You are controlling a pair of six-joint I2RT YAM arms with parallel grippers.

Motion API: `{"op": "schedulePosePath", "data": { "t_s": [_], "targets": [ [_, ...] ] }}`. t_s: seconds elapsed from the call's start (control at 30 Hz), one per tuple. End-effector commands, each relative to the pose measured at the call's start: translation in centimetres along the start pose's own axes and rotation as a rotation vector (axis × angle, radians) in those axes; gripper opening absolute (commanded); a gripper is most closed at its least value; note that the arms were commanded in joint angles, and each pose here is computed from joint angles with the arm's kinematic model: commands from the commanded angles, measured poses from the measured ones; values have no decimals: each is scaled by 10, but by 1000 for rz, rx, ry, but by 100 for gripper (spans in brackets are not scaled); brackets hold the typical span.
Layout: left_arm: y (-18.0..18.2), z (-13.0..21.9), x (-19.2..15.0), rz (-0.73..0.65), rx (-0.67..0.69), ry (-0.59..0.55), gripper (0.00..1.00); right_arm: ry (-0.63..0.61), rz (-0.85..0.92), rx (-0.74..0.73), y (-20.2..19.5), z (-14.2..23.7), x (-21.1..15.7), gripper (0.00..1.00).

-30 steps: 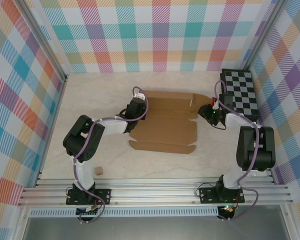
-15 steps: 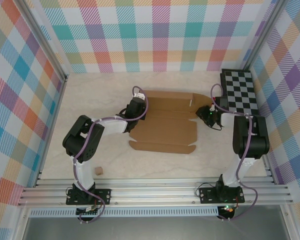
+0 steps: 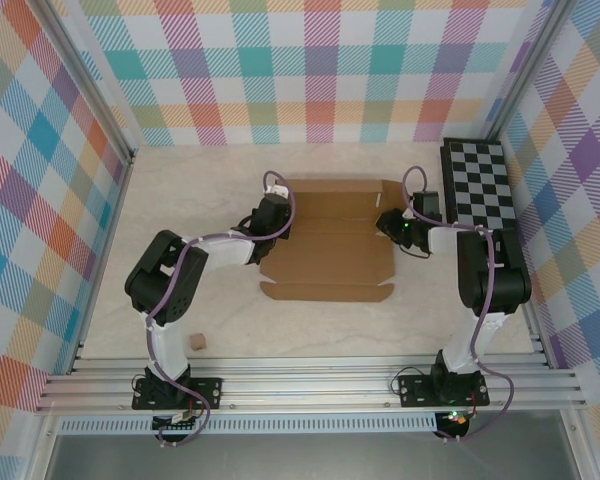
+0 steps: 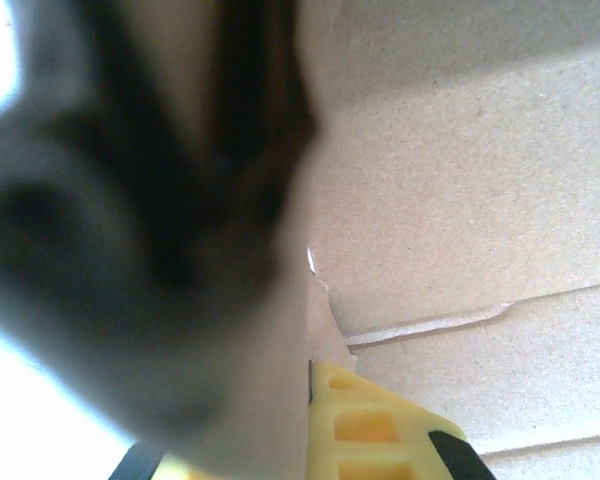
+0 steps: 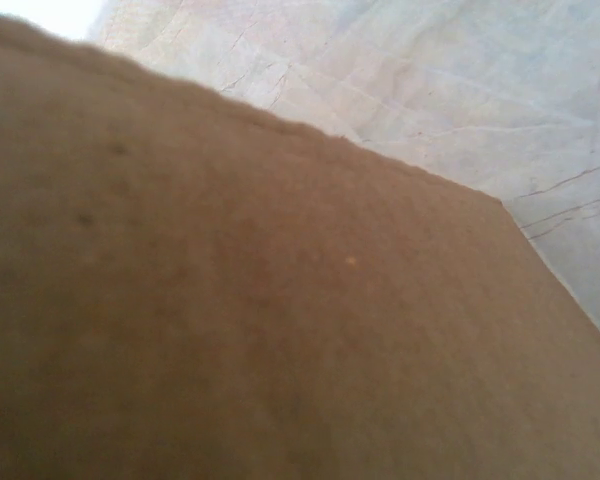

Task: Fold the paper box

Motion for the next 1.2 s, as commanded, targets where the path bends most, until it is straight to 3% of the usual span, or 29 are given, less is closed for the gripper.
{"op": "schedulePosePath", "data": {
  "t_s": [0.0,0.33,0.57,0.83,1.03,1.17],
  "targets": [
    [0,3,-8,-31,-5,50,0,-17,79,51,25,1,8,26],
    [0,4,-11,-45,3,59,0,-110,138,44,50,14,20,30],
    [1,4,-15,-48,5,70,0,-216,183,123,67,32,32,33],
    [2,6,-14,-44,4,73,0,-193,203,61,56,35,34,32],
    [2,6,-13,-54,4,78,0,-270,276,-18,40,84,47,33],
    [2,7,-15,-67,2,82,0,-292,485,-45,36,126,67,35]
  ]
}}
Point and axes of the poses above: each hand's point on the last joint's axis, 136 mm out from that joint toward the fingers, its own z axis back along the fingers, its own y axis along the line the jaws close on, x = y × z, the point moved 1 cm from there along z, back along the fingers, and after that the axes turned 7 degrees about z, right-handed, at the moved point
